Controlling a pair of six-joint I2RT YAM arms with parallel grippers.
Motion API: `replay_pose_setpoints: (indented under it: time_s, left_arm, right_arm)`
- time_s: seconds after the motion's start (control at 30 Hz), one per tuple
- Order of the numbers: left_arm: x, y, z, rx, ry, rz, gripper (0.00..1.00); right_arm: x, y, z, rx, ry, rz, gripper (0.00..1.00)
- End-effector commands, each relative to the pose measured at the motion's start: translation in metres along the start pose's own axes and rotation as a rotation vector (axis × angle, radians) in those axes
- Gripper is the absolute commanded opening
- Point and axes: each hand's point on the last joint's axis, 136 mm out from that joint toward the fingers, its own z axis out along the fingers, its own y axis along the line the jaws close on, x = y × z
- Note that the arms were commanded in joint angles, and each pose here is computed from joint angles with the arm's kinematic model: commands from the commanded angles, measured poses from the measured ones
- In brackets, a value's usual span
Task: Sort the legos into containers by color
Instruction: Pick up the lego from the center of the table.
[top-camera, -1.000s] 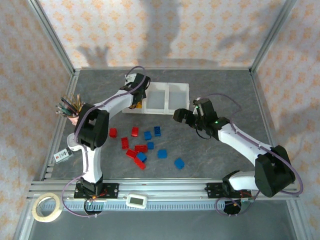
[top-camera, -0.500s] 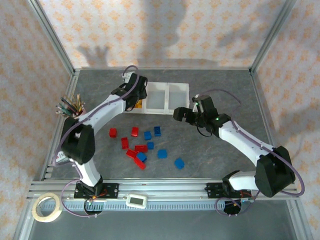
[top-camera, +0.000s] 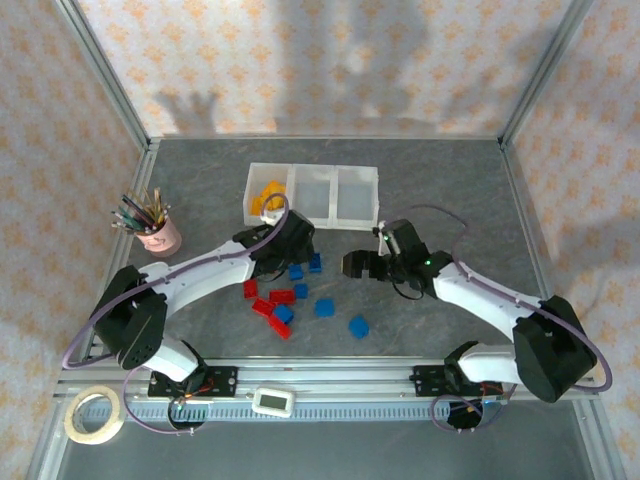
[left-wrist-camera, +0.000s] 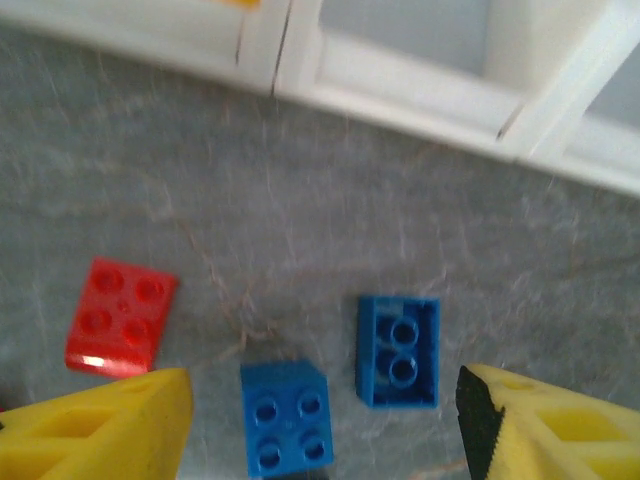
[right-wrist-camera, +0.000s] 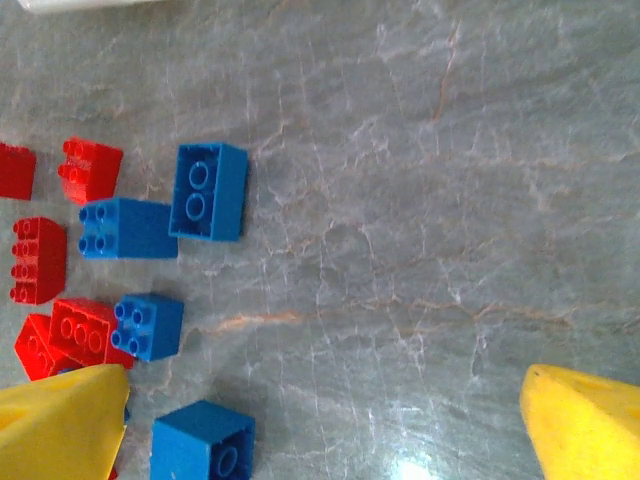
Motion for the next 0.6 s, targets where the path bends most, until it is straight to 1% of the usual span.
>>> replay_pose_setpoints:
  time_s: [0.0,0.07,0.17,0.23,0.37,0.57]
  left_arm:
    - [0.012,-0.005,0.013,0.021,0.028,-0.088,0.74]
    - [0.019,-0.005,0.023,0.004,0.049,-0.084,0.76]
    - [0.024,0.003,0.036,-0.046,0.049,-0.095,0.77]
    - [0.026,0.001,0.042,-0.043,0.046,-0.094,0.76]
    - [0.026,0.012,0.049,-0.113,0.034,-0.079,0.7]
    - [0.033,0.019,0.056,-0.129,0.038,-0.08,0.53]
  right_arm:
    - [-0.012,0.011,-0.004,-0.049,-0.066,-0.021,1.0]
    - [-0.013,0.007,-0.003,-0.029,-0.071,-0.023,1.0]
    - [-0.014,0.006,-0.004,-0.017,-0.077,-0.025,1.0]
    - [-0.015,0.006,-0.003,-0.015,-0.077,-0.021,1.0]
    - [-0.015,0.004,-0.003,-0.007,-0.072,-0.019,1.0]
    - [-0.015,0.003,-0.001,-0.003,-0.074,-0.013,1.0]
